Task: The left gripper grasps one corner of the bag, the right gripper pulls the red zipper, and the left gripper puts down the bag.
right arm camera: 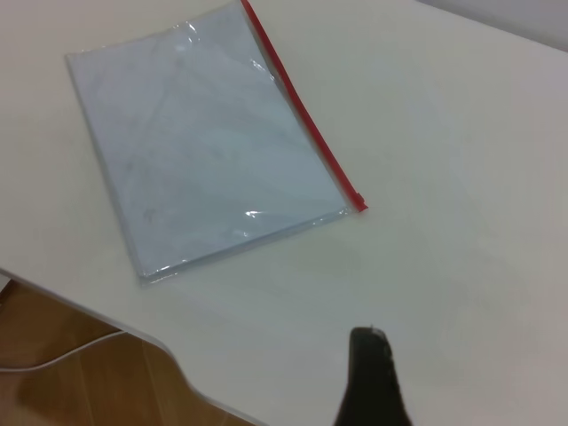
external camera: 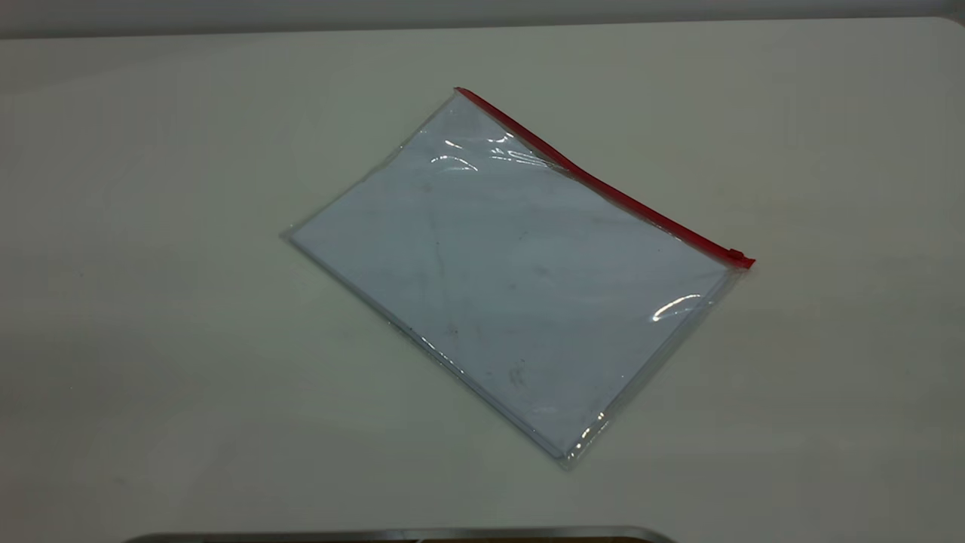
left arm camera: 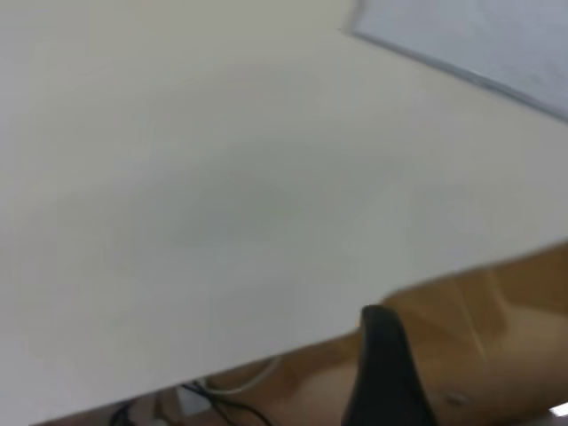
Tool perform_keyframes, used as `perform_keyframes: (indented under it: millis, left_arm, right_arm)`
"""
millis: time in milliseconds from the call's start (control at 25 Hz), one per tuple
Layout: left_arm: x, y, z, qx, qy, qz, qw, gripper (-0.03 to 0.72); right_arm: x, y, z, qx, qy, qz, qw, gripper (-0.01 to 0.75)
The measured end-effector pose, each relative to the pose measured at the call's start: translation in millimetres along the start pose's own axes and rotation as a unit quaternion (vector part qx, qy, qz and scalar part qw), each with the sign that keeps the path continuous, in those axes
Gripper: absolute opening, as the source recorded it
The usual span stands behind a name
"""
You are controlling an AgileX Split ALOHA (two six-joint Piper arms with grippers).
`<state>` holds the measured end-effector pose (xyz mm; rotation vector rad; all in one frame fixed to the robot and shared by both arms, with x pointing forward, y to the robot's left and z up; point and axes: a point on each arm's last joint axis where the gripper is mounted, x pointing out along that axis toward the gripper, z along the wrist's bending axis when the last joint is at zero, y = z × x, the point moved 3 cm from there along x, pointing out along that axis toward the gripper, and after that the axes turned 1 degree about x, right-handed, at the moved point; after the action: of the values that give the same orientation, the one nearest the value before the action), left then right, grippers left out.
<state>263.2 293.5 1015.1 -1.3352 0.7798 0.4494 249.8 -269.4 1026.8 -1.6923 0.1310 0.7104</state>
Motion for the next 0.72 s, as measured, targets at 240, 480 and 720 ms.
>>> perform_keyframes:
  millis: [240, 480, 720]
  left_arm:
    - [-7, 10, 1, -0.030, -0.043, -0.039, 0.998, 0.577]
    - [-11, 14, 0, -0.035, -0.048, -0.063, 0.996, 0.577]
    - [-11, 14, -2, -0.036, -0.043, -0.063, 0.996, 0.577]
  right_arm:
    - [0, 0, 0, 0.000, 0.000, 0.000, 1.000, 0.586]
    - [0, 0, 0, 0.000, 0.000, 0.000, 1.000, 0.586]
    - [0, 0, 0, 0.000, 0.000, 0.000, 1.000, 0.586]
